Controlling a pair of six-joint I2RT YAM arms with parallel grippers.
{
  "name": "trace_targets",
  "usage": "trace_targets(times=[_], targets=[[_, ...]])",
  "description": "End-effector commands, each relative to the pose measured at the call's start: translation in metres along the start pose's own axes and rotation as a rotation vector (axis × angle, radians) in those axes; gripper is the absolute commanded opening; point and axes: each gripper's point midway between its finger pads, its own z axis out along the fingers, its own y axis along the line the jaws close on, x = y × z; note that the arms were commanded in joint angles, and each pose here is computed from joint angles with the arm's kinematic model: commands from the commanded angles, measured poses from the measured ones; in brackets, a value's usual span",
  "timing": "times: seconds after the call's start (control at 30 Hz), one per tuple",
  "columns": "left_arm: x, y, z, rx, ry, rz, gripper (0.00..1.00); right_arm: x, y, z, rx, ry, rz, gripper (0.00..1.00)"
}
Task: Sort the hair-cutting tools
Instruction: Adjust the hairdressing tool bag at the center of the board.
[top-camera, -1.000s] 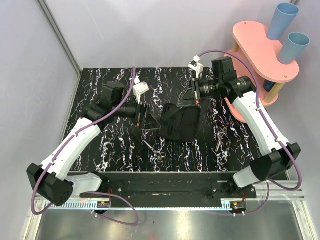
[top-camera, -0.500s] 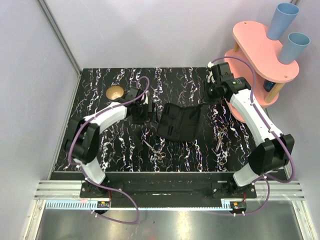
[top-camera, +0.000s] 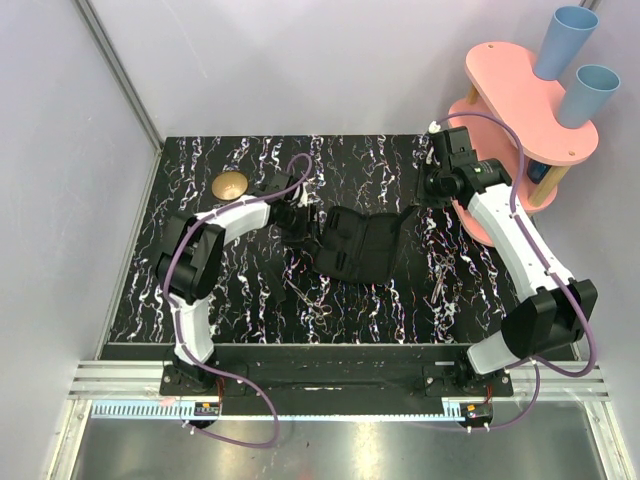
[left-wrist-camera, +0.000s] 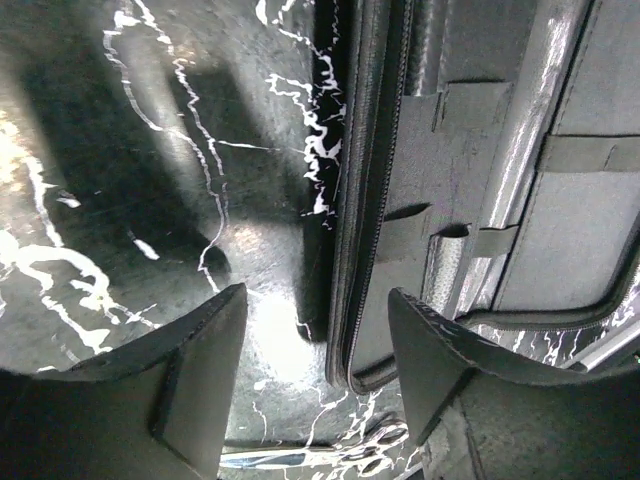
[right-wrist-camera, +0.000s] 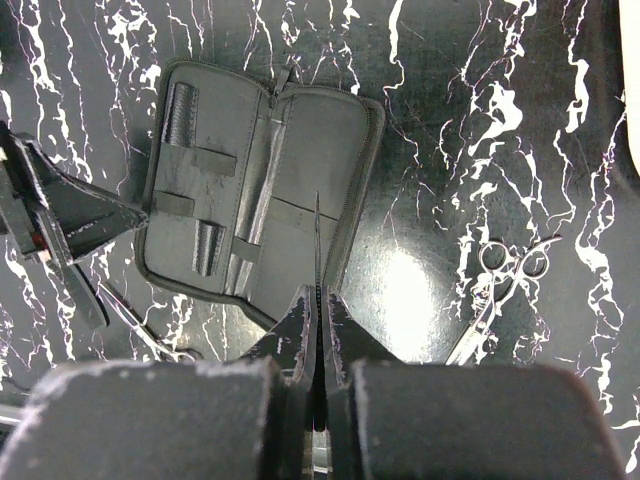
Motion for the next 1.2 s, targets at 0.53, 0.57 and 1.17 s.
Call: trace_targets(times=[0.53,0.57,1.17], targets=[[-0.027,0.026,-0.01,-0.127,-0.017,0.415,0.0,-0.026,0.005,0.007,-0.03,-0.05,0.028,0.0],[-0.033,0.025,-0.015,-0.134,-0.033,0.462,0.0,-0.025,0.005,0.008,-0.03,-0.046,0.031,0.0],[-0.171,0.018,-0.031,-0.356,-0.414,0.766,0.95,-0.017,0.015,0.018,-0.083,-0.032,0.106,0.0]])
